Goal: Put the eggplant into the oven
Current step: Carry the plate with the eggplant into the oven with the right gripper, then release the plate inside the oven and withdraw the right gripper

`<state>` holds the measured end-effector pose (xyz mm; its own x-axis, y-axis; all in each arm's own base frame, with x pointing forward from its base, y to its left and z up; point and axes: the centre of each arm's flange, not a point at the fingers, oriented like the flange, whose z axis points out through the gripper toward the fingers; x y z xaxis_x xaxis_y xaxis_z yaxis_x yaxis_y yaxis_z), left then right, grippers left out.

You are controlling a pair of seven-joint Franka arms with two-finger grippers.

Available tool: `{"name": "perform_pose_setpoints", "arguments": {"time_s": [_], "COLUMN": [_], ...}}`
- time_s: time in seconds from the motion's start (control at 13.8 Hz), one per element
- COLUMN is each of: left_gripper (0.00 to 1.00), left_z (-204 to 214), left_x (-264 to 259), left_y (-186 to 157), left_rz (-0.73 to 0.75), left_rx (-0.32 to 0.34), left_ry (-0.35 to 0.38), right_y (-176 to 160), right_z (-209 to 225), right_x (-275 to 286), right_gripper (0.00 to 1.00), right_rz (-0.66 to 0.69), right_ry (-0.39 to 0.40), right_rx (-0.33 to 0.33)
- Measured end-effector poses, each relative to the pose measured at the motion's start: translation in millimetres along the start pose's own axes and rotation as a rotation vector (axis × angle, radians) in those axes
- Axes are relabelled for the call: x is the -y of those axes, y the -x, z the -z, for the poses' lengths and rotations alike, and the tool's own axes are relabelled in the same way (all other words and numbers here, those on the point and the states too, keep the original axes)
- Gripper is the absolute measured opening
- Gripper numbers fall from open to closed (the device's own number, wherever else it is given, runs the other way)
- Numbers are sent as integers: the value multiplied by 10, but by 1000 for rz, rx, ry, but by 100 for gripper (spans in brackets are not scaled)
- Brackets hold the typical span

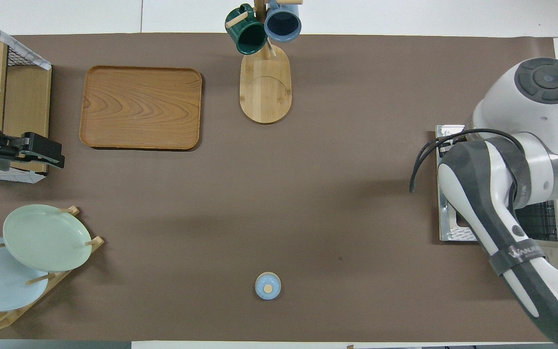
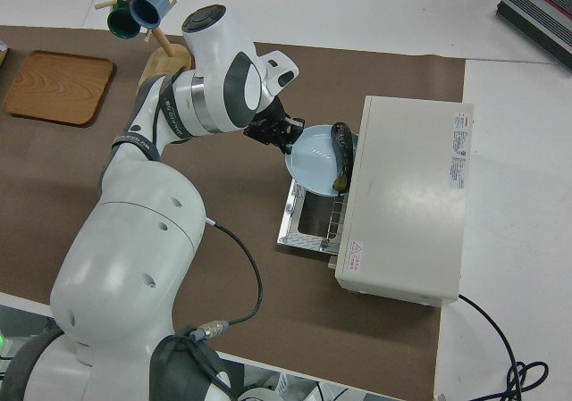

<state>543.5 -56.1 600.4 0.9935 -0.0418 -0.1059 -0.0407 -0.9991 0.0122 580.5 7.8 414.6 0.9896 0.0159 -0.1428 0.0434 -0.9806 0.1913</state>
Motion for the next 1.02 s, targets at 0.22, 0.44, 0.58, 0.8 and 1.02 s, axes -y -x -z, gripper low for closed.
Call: {"name": "perform_pose_setpoints", "arguments": {"time_s": [0.22,0.44,0.58,0.8,1.02], "left_gripper": [100,100,100,100,100], "left_z": [6,7,12,16,16], "left_x": [0,10,15,17,19], "left_y": [3,2,-3,-8,-9], "left_rz": [0,2,3,3,4], "left_rx": [-1,-3,-7,-12,-12], "left_ry": [0,0,1,1,1], "right_y": [54,139,184,199,160], "right_z": [-148,-303,-378,-357,87], "right_x": [-367,-565,-556,-503,-289], "right_gripper": [3,3,3,13,18], "right_rz": [-5,-18,-21,-16,3], "right_ry": [-12,-32,-44,-52,-92], "right_rx": [28,31,28,22,-22]}}
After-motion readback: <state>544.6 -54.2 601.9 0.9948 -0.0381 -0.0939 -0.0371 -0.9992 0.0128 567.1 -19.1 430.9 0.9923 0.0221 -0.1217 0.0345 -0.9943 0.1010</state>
